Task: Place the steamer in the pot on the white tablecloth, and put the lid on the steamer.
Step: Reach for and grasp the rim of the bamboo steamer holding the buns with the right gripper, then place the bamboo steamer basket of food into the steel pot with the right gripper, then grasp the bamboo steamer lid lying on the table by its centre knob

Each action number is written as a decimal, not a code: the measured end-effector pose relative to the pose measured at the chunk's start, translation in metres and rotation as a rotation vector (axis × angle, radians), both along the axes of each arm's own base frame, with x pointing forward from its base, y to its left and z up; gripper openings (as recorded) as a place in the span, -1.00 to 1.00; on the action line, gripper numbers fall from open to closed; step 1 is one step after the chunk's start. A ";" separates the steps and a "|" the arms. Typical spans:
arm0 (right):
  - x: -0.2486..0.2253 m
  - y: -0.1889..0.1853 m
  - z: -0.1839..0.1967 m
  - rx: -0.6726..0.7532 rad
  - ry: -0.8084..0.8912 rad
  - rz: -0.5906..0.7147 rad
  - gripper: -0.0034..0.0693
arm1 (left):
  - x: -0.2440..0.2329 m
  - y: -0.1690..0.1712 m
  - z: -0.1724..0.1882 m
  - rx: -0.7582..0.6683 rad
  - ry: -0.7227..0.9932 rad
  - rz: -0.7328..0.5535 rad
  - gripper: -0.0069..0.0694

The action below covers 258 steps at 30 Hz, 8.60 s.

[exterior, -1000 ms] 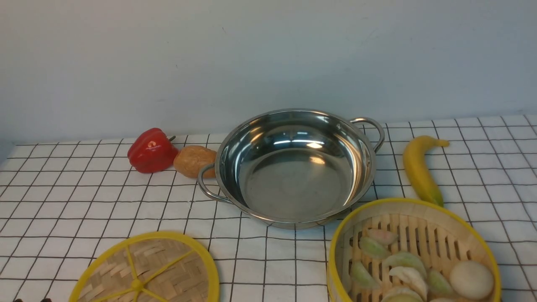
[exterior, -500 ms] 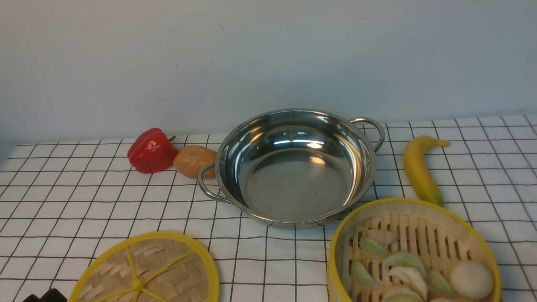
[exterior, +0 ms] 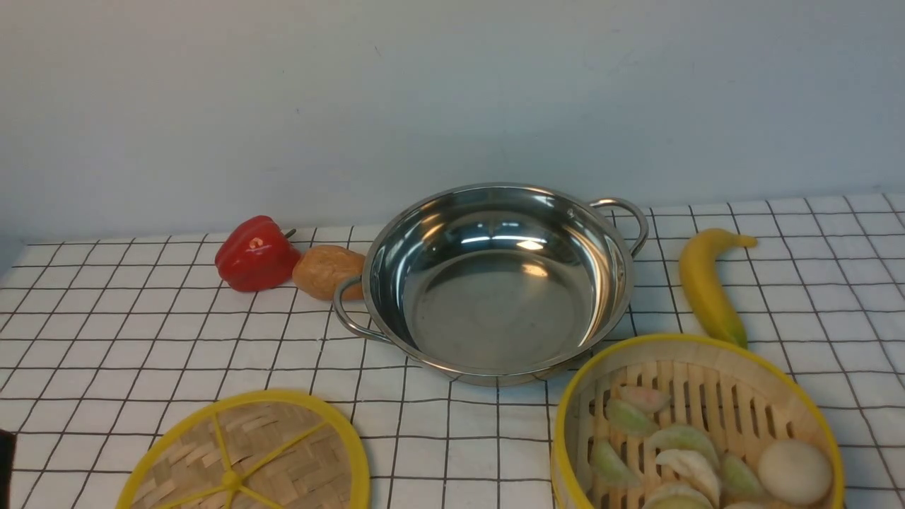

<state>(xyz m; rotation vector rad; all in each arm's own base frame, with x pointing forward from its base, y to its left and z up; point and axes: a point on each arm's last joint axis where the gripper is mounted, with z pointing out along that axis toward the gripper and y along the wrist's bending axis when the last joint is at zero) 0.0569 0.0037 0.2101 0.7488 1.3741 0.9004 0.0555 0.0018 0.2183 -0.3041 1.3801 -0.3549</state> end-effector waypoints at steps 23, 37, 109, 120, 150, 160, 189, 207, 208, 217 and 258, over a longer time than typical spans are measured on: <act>-0.001 -0.008 0.010 0.099 -0.095 -0.078 -0.24 | -0.007 0.008 0.021 -0.115 -0.253 0.065 -0.18; -0.029 -0.003 0.144 -0.473 -0.453 -0.168 -0.24 | -0.007 0.001 0.080 0.098 -0.252 0.048 -0.18; 0.242 0.030 -0.051 -0.916 1.166 0.829 -0.28 | 0.111 -0.012 0.004 0.418 1.295 -0.342 -0.18; 0.245 0.029 -0.052 -0.916 1.183 0.832 -0.72 | 0.111 -0.012 0.004 0.418 1.295 -0.343 -0.18; 0.309 0.034 0.086 -0.939 1.063 0.761 -0.72 | 0.110 -0.012 0.004 0.428 1.304 -0.353 -0.18; 0.349 0.102 0.104 -1.002 0.877 0.845 -0.72 | 0.110 -0.012 0.004 0.431 1.307 -0.356 -0.18; 0.434 0.175 0.020 -1.007 0.862 0.879 -0.72 | 0.110 -0.012 0.004 0.434 1.313 -0.360 -0.18; 0.441 0.179 -0.025 -0.982 0.933 0.920 -0.72 | 0.110 -0.012 0.004 0.434 1.313 -0.360 -0.18; 0.441 0.179 -0.025 -0.982 0.933 0.920 -0.72 | 0.110 -0.012 0.004 0.434 1.313 -0.360 -0.18; 0.442 0.180 -0.024 -0.973 0.917 0.915 -0.53 | 0.110 -0.012 0.004 0.434 1.313 -0.360 -0.18; 0.381 0.089 0.237 -0.751 0.377 0.642 0.03 | 0.132 -0.017 -0.004 0.409 1.206 -0.379 -0.18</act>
